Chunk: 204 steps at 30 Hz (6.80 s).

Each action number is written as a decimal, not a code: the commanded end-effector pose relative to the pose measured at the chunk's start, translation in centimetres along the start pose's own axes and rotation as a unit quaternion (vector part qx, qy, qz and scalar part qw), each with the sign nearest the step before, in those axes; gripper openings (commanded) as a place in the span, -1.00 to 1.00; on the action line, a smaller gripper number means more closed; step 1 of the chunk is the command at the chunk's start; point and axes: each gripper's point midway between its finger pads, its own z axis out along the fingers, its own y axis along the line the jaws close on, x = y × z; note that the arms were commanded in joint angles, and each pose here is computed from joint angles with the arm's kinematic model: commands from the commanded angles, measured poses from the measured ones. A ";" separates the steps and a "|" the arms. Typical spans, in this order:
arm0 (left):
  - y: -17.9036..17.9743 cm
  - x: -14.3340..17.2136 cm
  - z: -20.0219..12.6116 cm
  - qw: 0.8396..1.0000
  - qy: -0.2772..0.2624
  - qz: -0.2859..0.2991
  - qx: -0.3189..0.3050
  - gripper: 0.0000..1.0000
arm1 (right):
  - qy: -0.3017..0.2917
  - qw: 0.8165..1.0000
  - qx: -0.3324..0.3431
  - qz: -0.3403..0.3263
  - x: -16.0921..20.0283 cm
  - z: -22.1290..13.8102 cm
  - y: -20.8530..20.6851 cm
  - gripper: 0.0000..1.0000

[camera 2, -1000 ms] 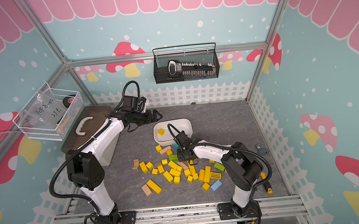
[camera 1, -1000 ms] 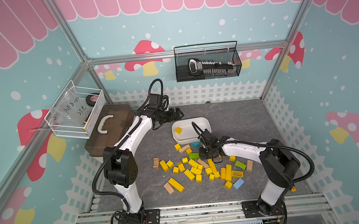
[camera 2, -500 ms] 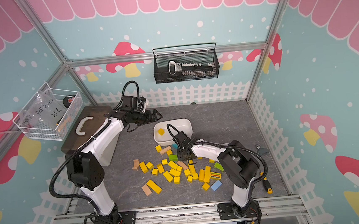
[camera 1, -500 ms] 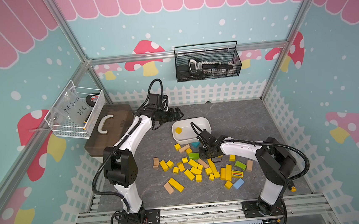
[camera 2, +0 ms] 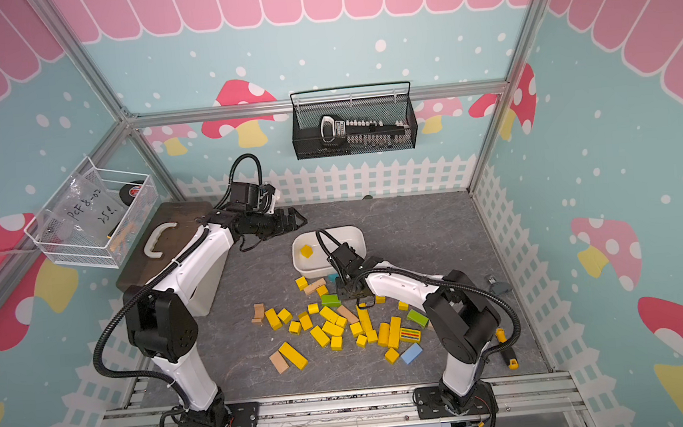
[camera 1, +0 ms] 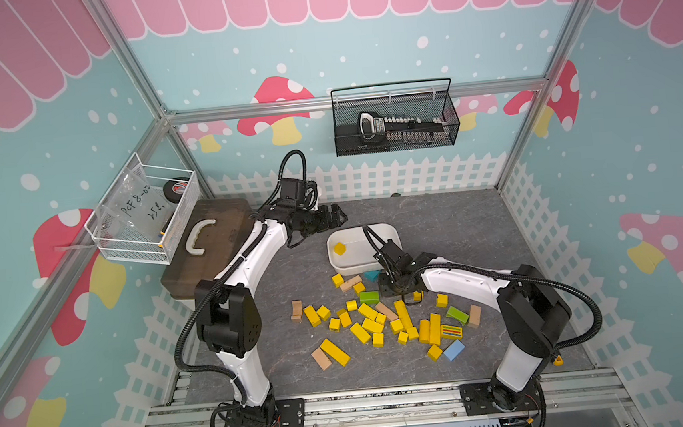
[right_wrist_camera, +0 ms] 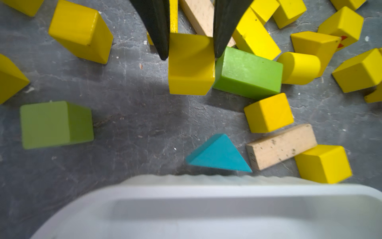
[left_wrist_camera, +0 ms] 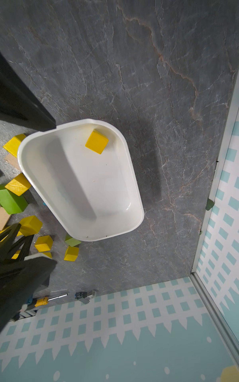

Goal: Pick out the yellow building blocks
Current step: Pick up the building block from the center of the board, then place the building block in the storage box, then pick up the building block from the center of the board, then place the building block in the storage box.

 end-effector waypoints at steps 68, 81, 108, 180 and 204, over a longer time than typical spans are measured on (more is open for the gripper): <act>1.3 -2.0 -1.5 0.998 -0.025 -0.043 0.039 0.99 | -0.062 0.993 -0.093 -0.031 -18.6 3.5 7.4 0.00; 1.1 -2.0 -1.7 0.998 -0.027 -0.040 0.041 0.99 | -0.102 0.992 0.057 -0.052 -10.1 -7.6 -3.3 0.97; 1.0 -1.7 -1.2 0.998 -0.020 -0.042 0.044 1.00 | -0.119 0.973 0.139 0.141 -0.3 -4.0 -17.8 0.66; 1.0 -1.2 -0.7 0.999 -0.012 -0.029 0.032 1.00 | -0.102 0.992 0.023 0.074 -10.0 -4.5 -11.6 -0.80; 0.7 -1.4 -0.9 0.999 -0.014 -0.032 0.037 1.00 | -0.070 0.995 -0.072 -0.025 -18.8 5.1 3.7 -0.76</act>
